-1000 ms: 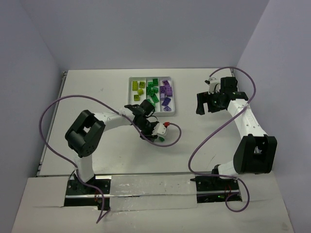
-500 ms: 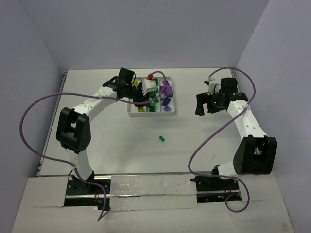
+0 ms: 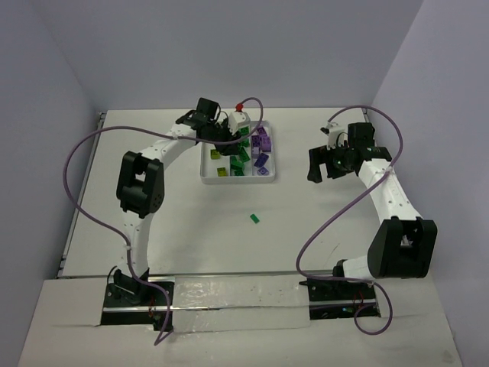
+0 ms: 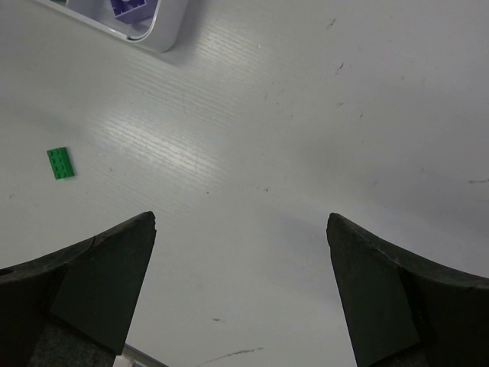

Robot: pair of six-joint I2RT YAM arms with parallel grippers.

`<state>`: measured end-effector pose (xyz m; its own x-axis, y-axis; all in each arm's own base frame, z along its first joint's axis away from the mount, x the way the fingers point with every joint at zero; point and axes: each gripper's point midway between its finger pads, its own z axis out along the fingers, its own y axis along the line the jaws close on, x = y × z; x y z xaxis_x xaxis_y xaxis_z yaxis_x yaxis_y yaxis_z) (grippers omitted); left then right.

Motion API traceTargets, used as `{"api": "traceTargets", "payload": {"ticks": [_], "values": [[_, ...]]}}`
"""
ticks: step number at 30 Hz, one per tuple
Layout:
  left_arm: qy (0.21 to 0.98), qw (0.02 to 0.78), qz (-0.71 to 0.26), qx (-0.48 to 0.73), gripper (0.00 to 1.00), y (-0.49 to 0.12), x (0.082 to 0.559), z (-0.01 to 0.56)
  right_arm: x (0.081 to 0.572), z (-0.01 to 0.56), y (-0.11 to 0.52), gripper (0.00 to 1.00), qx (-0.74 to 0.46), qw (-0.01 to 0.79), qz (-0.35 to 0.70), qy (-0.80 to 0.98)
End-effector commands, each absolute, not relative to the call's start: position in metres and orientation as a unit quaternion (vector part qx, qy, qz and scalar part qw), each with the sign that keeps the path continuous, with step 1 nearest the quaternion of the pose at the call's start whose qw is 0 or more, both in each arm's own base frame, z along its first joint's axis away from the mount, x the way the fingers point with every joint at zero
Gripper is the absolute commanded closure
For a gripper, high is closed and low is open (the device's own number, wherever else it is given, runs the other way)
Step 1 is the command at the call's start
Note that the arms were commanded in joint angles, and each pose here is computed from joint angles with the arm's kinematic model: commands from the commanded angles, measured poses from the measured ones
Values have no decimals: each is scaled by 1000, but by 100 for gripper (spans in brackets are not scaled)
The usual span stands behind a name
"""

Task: Sort the legos into containers by color

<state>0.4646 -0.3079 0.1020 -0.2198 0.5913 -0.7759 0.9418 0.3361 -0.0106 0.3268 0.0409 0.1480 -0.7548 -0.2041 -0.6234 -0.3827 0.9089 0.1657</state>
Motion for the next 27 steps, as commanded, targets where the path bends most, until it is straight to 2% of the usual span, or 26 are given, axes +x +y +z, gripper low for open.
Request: {"api": "traceTargets", "payload": {"ticks": [1, 4, 10, 16, 18, 20, 22, 27], "values": [[730, 375, -248, 515, 58, -319, 484, 115, 322, 154, 45, 0, -180, 319, 144, 919], [734, 374, -242, 513, 45, -319, 488, 109, 316, 155, 50, 0, -209, 313, 153, 914], [738, 377, -238, 507, 30, -319, 493, 114, 309, 167, 65, 0, -273, 321, 170, 891], [740, 384, -275, 480, 28, -320, 489, 155, 302, 169, 87, 0, -361, 323, 177, 857], [724, 397, -343, 448, 28, -314, 475, 209, 300, 171, 109, 0, -433, 332, 184, 818], [727, 401, -372, 415, 27, -296, 471, 235, 298, 171, 121, 0, -470, 336, 191, 793], [713, 400, -428, 385, 26, -276, 443, 275, 290, 167, 155, 0, -555, 334, 215, 731], [725, 393, -438, 357, 25, -227, 398, 292, 270, 152, 207, 0, -682, 285, 254, 624]]}}
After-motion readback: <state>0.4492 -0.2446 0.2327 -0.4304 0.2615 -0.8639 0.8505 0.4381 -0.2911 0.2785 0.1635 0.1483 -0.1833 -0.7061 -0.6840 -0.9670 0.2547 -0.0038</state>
